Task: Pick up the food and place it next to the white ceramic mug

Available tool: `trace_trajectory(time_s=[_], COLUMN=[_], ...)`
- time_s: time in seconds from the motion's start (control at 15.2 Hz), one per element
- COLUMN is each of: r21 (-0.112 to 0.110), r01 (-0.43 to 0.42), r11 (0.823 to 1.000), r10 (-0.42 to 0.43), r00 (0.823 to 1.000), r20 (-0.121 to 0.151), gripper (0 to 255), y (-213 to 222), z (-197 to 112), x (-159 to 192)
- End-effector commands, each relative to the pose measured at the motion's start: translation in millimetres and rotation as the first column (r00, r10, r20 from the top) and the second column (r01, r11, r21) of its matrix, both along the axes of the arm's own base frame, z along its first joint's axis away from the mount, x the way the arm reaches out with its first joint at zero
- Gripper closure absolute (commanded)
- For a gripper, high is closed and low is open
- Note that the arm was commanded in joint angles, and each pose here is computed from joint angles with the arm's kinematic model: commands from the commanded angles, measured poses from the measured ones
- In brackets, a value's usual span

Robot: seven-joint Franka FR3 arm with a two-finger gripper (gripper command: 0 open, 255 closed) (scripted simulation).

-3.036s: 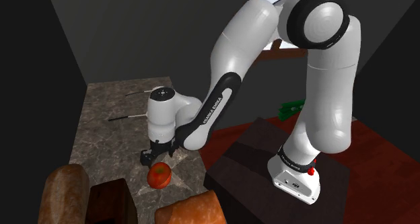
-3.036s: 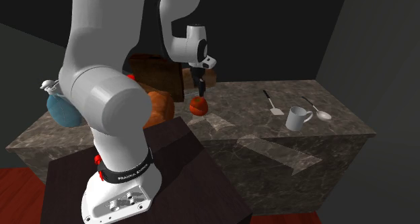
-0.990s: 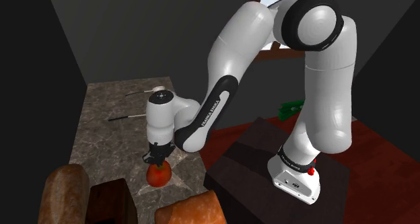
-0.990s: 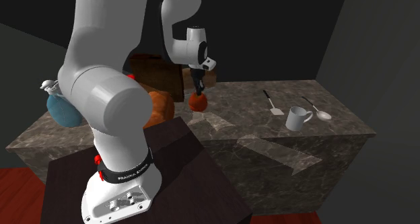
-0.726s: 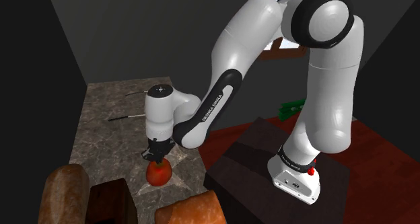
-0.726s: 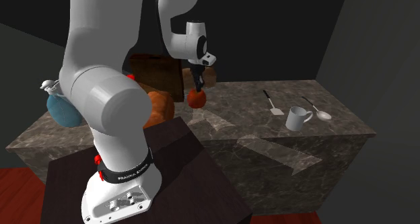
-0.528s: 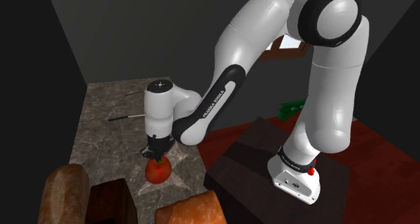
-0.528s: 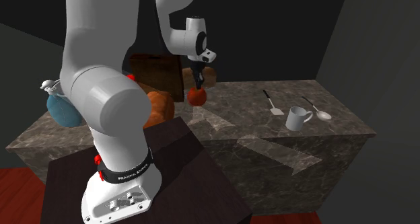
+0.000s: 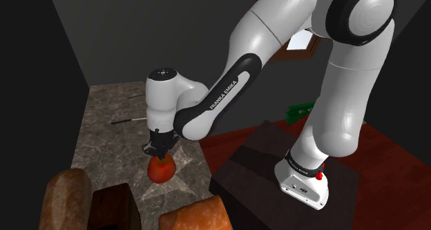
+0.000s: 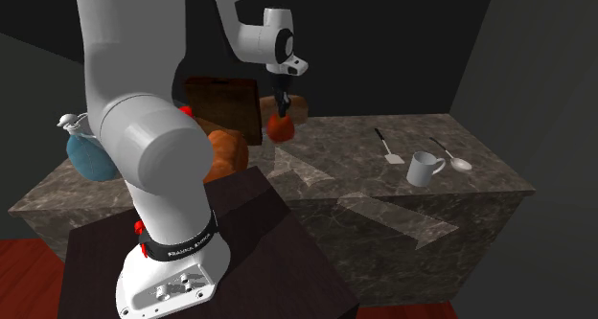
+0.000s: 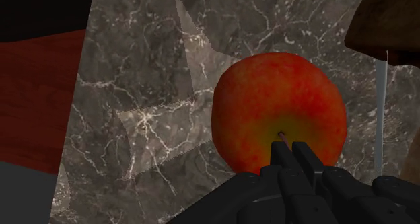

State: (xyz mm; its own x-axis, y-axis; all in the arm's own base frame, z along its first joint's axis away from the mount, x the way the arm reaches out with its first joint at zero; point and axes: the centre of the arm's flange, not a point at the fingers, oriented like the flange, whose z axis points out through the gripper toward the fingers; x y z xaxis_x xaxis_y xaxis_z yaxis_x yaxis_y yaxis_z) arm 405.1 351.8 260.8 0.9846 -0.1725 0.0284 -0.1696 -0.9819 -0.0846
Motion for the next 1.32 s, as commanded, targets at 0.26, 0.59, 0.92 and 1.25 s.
trace_trajectory(time_s=[0.26, 0.59, 0.92, 1.25], r21=[0.0, 0.0, 0.0, 0.0], r01=[0.0, 0.0, 0.0, 0.0], r11=[1.0, 1.0, 1.0, 1.0], r10=[0.0, 0.0, 0.0, 0.0], r00=[1.0, 1.0, 1.0, 1.0], r20=[0.0, 0.0, 0.0, 0.0], gripper=[255, 255, 255, 255], y=[-1, -1, -30, -78], z=[31, 58, 64, 65], x=[0, 0, 27, 72])
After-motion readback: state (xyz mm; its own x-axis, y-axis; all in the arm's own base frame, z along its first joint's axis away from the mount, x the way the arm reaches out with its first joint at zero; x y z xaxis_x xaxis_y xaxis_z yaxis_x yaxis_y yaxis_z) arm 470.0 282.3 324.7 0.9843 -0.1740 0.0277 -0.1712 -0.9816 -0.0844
